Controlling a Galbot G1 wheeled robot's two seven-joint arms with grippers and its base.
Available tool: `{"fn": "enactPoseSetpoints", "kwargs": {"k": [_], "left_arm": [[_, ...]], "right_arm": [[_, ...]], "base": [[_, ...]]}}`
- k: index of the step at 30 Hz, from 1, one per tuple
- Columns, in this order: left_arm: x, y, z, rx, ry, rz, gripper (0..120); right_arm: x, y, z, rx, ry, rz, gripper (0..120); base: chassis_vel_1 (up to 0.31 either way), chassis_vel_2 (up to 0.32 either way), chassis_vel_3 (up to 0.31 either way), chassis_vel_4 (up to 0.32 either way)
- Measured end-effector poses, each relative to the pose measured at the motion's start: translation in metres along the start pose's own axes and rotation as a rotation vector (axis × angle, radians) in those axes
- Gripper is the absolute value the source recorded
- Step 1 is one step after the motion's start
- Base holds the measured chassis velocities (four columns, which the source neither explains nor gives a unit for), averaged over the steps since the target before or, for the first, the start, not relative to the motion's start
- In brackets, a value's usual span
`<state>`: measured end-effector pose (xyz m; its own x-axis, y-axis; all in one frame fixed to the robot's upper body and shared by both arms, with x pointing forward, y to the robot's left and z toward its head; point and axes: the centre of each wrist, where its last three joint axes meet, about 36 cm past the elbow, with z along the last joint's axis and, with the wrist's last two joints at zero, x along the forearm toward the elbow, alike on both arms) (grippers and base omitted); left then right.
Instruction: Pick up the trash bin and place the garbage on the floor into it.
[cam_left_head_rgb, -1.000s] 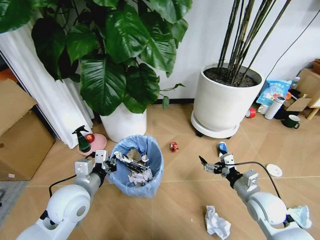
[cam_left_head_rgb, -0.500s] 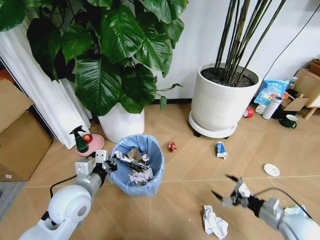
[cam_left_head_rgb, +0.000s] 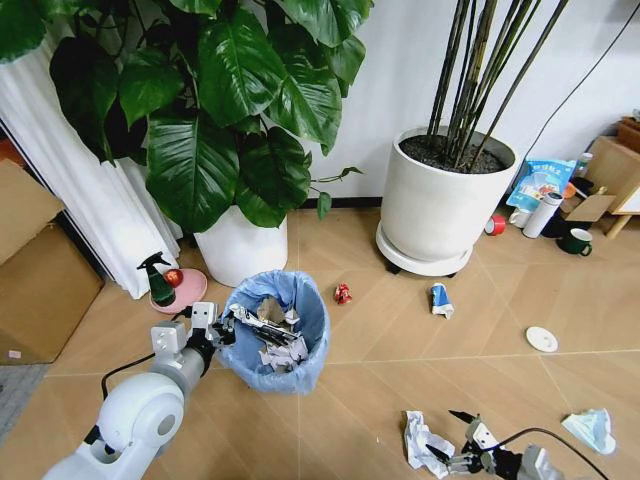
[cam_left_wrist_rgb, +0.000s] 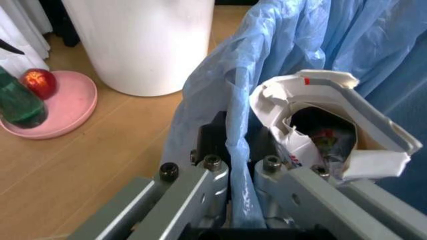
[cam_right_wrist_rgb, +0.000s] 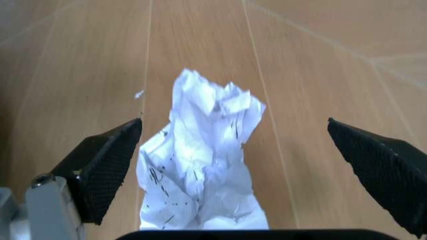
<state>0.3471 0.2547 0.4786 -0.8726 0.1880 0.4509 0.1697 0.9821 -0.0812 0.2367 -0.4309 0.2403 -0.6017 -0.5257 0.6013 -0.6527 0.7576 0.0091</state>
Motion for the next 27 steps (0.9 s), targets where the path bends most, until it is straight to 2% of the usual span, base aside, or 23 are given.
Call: {"fn": "enactPoseSetpoints", "kwargs": {"k": [11,13,15,19,23,27], "left_arm": [[0.000,0.000,-0.001,-0.011,0.000,0.000,0],[0.000,0.000,-0.001,-0.014,-0.001,0.000,0],[0.001,0.000,-0.002,-0.016,0.000,-0.001,0],[0.001,0.000,-0.002,-0.016,-0.001,-0.002,0],[0.001,0.000,-0.002,-0.016,0.000,-0.002,0],[0.002,-0.001,-0.002,-0.016,-0.002,-0.002,0]], "right_arm": [[-0.028,0.016,0.016,-0.068,-0.010,-0.004,100],[-0.035,0.019,0.019,-0.077,-0.014,-0.004,97],[-0.043,0.021,0.024,-0.087,-0.019,0.001,86],[-0.050,0.024,0.029,-0.095,-0.021,0.006,78],[-0.055,0.024,0.033,-0.102,-0.013,0.018,58],[-0.057,0.025,0.034,-0.108,-0.014,0.022,50]], "base": [[0.000,0.000,0.000,0.000],[0.000,0.000,0.000,0.000],[0.000,0.000,0.000,0.000],[0.000,0.000,0.000,0.000],[0.000,0.000,0.000,0.000],[0.000,0.000,0.000,0.000]]}}
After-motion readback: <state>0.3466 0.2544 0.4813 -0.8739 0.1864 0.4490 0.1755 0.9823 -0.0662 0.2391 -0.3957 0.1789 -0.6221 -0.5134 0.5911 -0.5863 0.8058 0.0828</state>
